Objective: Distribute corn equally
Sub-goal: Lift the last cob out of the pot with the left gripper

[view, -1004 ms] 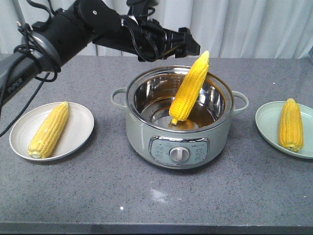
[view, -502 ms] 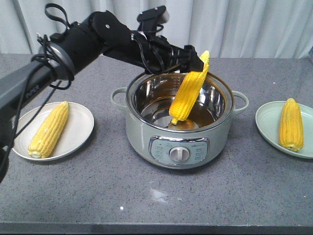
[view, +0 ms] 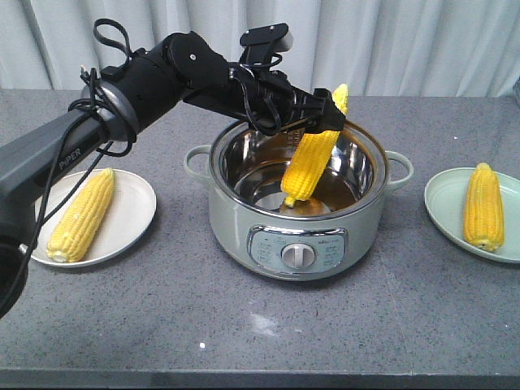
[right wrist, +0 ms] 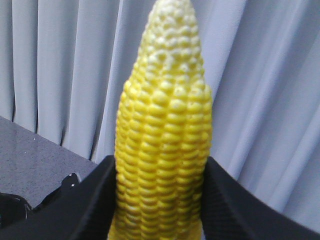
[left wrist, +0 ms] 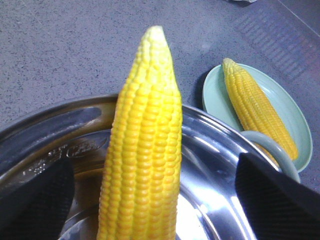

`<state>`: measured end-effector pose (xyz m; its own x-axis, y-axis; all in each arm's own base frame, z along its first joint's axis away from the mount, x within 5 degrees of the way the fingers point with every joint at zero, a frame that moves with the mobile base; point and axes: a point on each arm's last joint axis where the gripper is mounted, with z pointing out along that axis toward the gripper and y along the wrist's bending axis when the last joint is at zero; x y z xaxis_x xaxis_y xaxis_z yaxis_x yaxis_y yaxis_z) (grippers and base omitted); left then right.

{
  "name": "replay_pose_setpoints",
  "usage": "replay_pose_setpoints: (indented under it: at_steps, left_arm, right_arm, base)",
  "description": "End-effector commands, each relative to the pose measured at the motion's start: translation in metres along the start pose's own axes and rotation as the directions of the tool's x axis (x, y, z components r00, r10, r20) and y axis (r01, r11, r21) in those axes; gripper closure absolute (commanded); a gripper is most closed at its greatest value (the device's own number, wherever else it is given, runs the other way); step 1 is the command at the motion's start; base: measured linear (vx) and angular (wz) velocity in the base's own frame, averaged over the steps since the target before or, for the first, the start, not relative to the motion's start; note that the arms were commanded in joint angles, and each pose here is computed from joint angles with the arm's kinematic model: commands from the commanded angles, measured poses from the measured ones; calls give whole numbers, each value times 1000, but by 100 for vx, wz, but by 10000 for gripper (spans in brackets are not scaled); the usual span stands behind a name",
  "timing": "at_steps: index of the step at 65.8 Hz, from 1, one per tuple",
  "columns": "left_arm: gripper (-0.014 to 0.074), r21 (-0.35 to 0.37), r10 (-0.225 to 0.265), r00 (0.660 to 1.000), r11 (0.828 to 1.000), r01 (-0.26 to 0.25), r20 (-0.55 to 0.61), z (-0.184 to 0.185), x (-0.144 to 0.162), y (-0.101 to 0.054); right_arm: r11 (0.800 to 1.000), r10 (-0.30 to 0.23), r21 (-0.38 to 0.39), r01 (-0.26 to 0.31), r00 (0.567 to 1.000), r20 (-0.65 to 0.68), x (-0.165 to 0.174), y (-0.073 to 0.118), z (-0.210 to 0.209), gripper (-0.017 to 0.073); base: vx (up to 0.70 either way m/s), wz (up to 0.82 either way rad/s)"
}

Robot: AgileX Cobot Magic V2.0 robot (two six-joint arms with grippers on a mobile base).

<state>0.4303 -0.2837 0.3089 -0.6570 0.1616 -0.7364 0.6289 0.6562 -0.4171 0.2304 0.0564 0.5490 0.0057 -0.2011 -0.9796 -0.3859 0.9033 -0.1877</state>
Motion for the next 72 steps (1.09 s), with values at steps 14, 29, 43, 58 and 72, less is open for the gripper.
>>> replay_pose_setpoints:
  at_steps: [14,29,43,58,72]
  left_arm:
    - [-17,26,17,991,999,-21,135,-29,-26,-21]
    - [-14,32,2,995,999,-5,100,-12,-17,-16]
    - [-13,36,26,996,999,-30,88,0,-11,-20]
    - [3,40,26,998,999,-28,61,9,-5,-19]
    - [92,35,29,998,999,-31,58,10,-4,-18]
  right_arm:
    - [999,-6,49,0,993,116,-19,-3,-14,566]
    - [999,-6,49,1,993,115,-19,-3,-14,566]
    - [999,-6,49,1,993,116,-19,-3,-14,566]
    - [999,-6,49,1,993,116,-19,-3,-14,566]
    - [999,-6,49,1,993,116,-19,-3,-14,566]
  base:
    - [0,0]
    - [0,0]
    - [0,0]
    - [0,0]
    - [0,0]
